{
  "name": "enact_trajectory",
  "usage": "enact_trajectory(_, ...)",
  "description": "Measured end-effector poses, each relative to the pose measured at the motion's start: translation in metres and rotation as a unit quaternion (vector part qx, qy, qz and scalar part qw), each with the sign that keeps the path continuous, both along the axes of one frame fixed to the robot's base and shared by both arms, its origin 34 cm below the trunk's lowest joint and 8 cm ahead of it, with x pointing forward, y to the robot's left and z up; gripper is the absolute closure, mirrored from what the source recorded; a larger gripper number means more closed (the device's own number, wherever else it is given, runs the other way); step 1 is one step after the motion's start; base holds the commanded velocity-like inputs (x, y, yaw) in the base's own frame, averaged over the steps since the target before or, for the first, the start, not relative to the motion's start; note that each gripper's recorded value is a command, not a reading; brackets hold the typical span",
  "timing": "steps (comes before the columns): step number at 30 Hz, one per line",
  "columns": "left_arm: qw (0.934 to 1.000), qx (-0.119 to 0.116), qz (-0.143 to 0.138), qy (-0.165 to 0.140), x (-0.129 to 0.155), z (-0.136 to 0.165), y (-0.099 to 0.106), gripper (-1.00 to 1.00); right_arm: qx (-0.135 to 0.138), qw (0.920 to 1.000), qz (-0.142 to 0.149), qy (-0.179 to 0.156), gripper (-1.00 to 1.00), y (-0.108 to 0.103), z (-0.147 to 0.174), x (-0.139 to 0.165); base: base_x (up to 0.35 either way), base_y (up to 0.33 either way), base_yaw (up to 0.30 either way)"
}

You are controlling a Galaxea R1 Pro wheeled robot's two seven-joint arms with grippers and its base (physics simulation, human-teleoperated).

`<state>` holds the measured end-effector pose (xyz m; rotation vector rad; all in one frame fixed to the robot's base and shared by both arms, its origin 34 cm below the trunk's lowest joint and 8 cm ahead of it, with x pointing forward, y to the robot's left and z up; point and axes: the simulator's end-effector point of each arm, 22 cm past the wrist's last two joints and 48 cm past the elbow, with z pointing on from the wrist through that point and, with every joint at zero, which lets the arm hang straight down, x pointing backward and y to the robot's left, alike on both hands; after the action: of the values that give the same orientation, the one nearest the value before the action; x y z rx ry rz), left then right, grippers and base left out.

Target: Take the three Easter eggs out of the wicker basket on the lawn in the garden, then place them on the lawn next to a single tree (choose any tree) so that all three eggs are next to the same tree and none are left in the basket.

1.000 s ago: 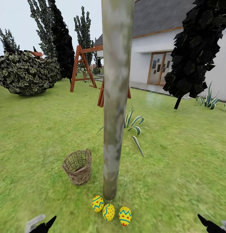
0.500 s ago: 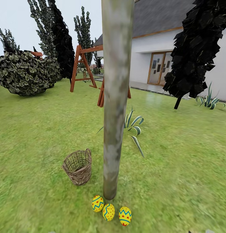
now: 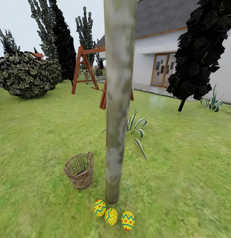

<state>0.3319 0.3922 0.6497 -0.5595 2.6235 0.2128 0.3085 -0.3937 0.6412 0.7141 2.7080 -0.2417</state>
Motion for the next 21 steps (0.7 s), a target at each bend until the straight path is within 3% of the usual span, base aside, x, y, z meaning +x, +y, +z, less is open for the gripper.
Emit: enact_trajectory(21,1.0,-0.001,0.0,0.0,-0.0002,-0.0002,-0.001,-1.0,0.0,1.0,0.001,0.001,-1.0,0.0003,-0.0002,-0.0008,0.0,0.0,0.0)
